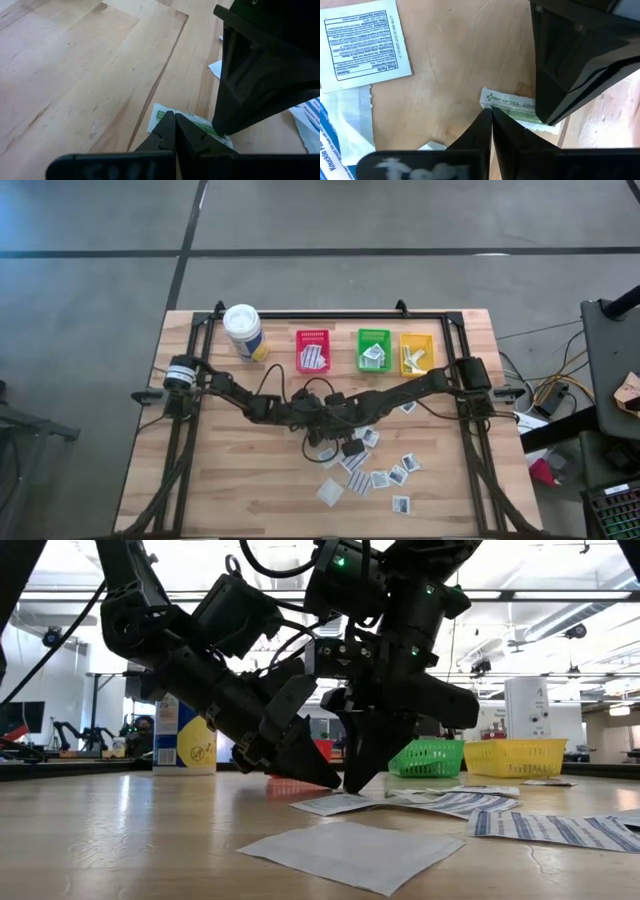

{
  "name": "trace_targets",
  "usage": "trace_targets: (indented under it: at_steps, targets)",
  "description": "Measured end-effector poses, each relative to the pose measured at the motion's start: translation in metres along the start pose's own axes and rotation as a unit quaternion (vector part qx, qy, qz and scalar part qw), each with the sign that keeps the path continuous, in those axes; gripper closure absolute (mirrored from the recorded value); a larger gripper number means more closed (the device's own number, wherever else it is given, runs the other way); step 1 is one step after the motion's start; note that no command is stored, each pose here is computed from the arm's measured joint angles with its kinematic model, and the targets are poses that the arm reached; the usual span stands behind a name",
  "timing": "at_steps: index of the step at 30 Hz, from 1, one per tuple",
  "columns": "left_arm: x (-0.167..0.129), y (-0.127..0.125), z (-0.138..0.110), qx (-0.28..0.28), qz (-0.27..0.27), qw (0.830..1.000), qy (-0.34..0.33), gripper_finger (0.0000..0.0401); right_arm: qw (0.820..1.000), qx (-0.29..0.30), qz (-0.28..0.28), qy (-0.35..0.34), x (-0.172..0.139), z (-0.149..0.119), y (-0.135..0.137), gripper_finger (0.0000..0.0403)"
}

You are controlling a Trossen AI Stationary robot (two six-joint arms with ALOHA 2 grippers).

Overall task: Pick & Place First Aid Supplies
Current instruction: Put the alcohol pad in the green bin

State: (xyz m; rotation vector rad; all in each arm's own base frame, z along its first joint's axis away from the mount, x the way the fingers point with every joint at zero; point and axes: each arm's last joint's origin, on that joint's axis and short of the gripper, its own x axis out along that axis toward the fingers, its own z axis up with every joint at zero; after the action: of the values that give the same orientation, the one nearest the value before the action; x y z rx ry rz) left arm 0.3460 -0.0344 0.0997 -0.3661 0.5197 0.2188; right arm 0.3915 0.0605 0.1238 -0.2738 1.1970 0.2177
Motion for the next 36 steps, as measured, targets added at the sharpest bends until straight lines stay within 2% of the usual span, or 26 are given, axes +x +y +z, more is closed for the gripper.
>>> trace_targets:
  at_steps: [21, 28, 36]
  targets:
    - [-0.01, -0.003, 0.01, 0.035, -0.006, 0.999, -0.015, 0.0401, 1.0, -0.02, 0.02, 0.006, -0.017, -0.001, 0.01, 0.0395]
    - [-0.016, -0.004, 0.015, 0.054, -0.005, 0.998, -0.013, 0.0401, 1.0, -0.011, 0.007, -0.009, -0.039, 0.001, 0.008, 0.0395]
    - [-0.035, 0.001, 0.014, 0.064, -0.005, 0.998, -0.012, 0.0401, 0.999, -0.007, -0.033, 0.0, -0.069, -0.003, 0.004, 0.0395]
